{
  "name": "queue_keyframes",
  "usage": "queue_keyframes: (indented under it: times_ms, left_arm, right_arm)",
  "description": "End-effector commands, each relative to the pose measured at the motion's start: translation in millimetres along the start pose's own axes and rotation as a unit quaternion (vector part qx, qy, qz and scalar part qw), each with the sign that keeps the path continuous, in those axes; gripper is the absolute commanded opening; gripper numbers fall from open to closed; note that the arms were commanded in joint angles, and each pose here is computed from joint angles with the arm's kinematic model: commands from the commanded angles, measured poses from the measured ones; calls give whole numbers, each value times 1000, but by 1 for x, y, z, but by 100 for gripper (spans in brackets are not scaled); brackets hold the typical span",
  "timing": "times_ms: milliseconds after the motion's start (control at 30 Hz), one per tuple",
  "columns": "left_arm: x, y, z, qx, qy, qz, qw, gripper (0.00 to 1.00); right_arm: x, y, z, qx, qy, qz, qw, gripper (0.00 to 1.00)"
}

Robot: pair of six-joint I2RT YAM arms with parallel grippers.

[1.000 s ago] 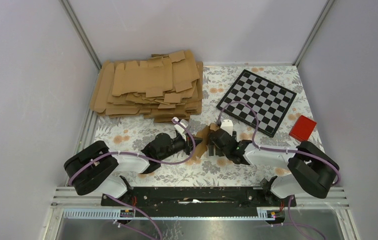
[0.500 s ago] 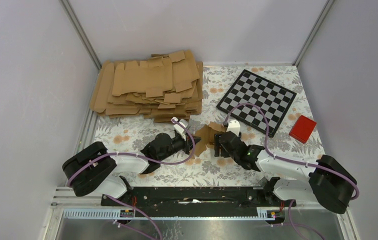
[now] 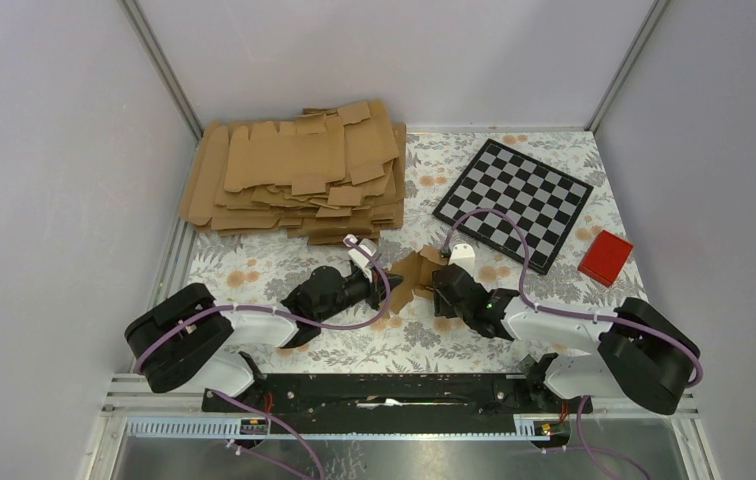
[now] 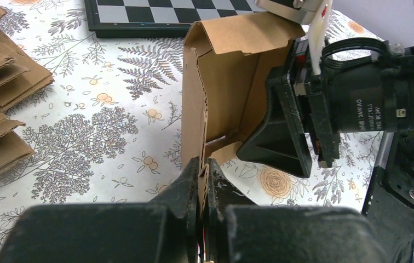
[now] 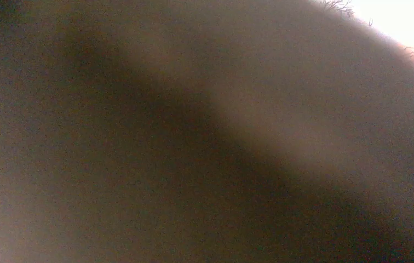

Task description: Fold the paper box

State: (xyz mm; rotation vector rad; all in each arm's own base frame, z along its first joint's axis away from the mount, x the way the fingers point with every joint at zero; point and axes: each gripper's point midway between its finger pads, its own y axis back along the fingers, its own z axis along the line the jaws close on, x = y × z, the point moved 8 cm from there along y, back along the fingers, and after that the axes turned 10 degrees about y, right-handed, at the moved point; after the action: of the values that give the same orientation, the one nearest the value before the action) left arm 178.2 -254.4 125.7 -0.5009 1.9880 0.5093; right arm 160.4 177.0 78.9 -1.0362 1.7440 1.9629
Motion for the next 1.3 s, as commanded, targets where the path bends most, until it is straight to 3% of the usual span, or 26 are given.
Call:
queue_keyframes:
  times_ms: [0,600,733,1067,1267]
  left_arm:
    - [3,-1,-6,25,4,12,1000,0]
    - [5,-3,-9,40,8,19,999,0]
    - [6,-3,-8,40,9,21,999,0]
    - [6,-3,-9,42,7,22,999,0]
    - [6,-3,-9,43,8,23,999,0]
  right_arm:
    - [-15,-2,14,-25,-18,-26,999,47]
    - [-20,-10,16,-16,-26,-44,999,39]
    - [-23,-11,14,-3,-39,-60,997,45]
    - [-28,-13,10,15,-53,-93,994,43]
    - [-33,-15,4,46,-57,-117,990,51]
